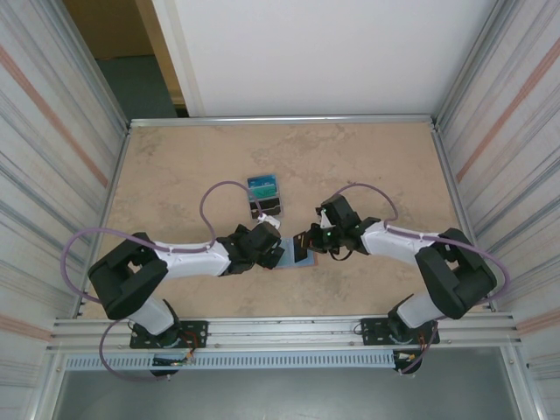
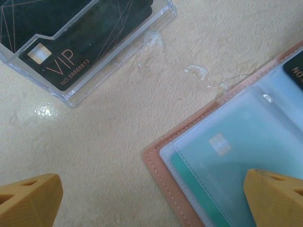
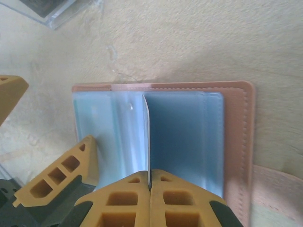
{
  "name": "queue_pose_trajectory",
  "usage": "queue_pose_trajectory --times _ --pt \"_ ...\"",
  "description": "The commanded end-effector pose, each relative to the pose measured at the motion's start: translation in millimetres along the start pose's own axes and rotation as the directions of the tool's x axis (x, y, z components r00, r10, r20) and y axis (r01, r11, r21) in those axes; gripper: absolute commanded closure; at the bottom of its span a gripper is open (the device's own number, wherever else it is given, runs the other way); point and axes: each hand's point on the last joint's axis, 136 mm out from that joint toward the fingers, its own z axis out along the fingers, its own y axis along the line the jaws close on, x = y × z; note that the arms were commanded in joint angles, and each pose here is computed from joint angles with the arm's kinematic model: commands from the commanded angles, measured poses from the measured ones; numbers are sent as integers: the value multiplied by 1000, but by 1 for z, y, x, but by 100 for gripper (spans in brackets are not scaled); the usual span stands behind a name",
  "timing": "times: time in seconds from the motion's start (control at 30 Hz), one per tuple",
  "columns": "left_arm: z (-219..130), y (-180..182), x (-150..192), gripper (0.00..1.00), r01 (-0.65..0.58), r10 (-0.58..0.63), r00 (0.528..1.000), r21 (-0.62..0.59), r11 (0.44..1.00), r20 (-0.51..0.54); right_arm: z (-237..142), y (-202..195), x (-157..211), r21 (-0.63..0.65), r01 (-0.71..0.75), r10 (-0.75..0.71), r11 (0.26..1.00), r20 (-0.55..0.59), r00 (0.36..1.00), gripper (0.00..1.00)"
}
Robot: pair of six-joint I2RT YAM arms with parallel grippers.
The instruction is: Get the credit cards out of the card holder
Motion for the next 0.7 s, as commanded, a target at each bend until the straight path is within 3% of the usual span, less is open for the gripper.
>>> queue_pose_trajectory --times 0.0,0.47,0.67 --pt "-5 8 11 1 -34 33 999 -32 999 -34 -14 -6 -6 63 39 -41 997 32 999 100" --pt "-58 27 -39 1 0 4 992 -32 999 128 -60 40 -19 -51 273 -262 961 156 952 99" --pt "-88 32 -64 2 6 -26 974 90 996 223 -80 65 -18 -93 409 -387 908 191 902 99"
